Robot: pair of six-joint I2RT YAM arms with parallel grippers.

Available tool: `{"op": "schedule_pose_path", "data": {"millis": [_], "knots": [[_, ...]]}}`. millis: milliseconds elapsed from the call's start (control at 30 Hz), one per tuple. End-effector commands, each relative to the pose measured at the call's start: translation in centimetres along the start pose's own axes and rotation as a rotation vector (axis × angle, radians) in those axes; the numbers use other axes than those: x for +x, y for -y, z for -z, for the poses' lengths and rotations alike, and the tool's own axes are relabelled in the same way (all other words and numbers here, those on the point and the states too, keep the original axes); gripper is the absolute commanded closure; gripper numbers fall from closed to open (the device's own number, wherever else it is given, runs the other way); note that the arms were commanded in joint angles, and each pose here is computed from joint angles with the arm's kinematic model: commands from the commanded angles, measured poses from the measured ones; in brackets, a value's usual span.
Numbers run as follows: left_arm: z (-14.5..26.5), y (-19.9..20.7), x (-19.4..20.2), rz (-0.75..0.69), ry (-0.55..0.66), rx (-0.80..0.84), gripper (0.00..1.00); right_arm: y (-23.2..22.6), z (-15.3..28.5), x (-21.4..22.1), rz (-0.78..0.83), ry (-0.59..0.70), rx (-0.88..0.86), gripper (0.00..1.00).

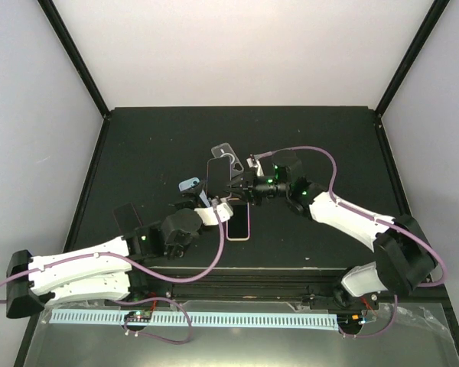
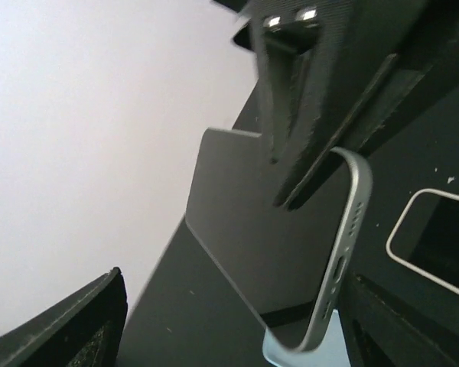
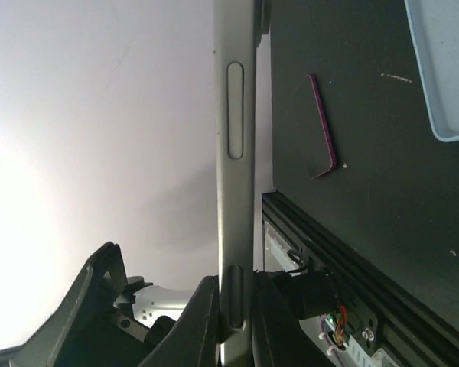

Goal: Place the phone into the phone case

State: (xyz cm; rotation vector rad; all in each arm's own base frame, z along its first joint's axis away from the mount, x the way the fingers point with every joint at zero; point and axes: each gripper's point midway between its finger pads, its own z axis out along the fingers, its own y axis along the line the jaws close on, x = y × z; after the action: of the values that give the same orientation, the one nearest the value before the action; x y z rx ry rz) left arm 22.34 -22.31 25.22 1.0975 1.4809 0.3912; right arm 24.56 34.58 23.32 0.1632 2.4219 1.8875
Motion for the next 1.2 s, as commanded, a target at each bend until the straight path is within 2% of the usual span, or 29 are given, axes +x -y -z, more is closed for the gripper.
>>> {"op": "schedule_pose_path", "data": {"millis": [0,167,300,400,500,667,800,867,1000,1167], "knots": [[1.1,-3.0,0.6,0.346,-0.019,-0.027,0.20,-0.4,0.4,-1.5,0.070,0.021,-0.016,0.99],[0.8,-4.7,4.0,0.658,-0.068,-0.028,0.18,1.9,1.4,-3.2,0.094,0.087,0.071,0.98],[0.3,-5.7,6.6,0.900,-0.139,-0.025,0.22,2.9,1.7,-3.8,0.131,0.103,0.120,0.98],[-0.8,-5.4,8.3,1.020,-0.212,0.004,0.23,2.9,1.9,-3.9,0.165,0.111,0.152,0.97],[-2.4,-4.3,11.3,1.129,-0.356,0.001,0.24,2.8,2.3,-4.1,0.185,0.125,0.175,0.97],[-4.9,-2.6,15.0,1.238,-0.525,0.059,0.33,2.9,3.0,-4.1,0.206,0.149,0.205,0.97],[-6.8,-2.0,17.2,1.325,-0.560,0.074,0.41,3.3,3.4,-4.2,0.216,0.167,0.240,0.97],[-8.5,-0.9,17.0,1.391,-0.545,0.173,0.47,3.3,3.6,-4.1,0.221,0.171,0.248,0.97],[-9.9,0.2,17.5,1.408,-0.557,0.200,0.52,3.4,3.8,-4.2,0.225,0.180,0.261,0.97],[-10.8,2.7,20.5,1.381,-0.692,0.179,0.56,3.4,3.8,-4.1,0.226,0.180,0.260,0.97]]}}
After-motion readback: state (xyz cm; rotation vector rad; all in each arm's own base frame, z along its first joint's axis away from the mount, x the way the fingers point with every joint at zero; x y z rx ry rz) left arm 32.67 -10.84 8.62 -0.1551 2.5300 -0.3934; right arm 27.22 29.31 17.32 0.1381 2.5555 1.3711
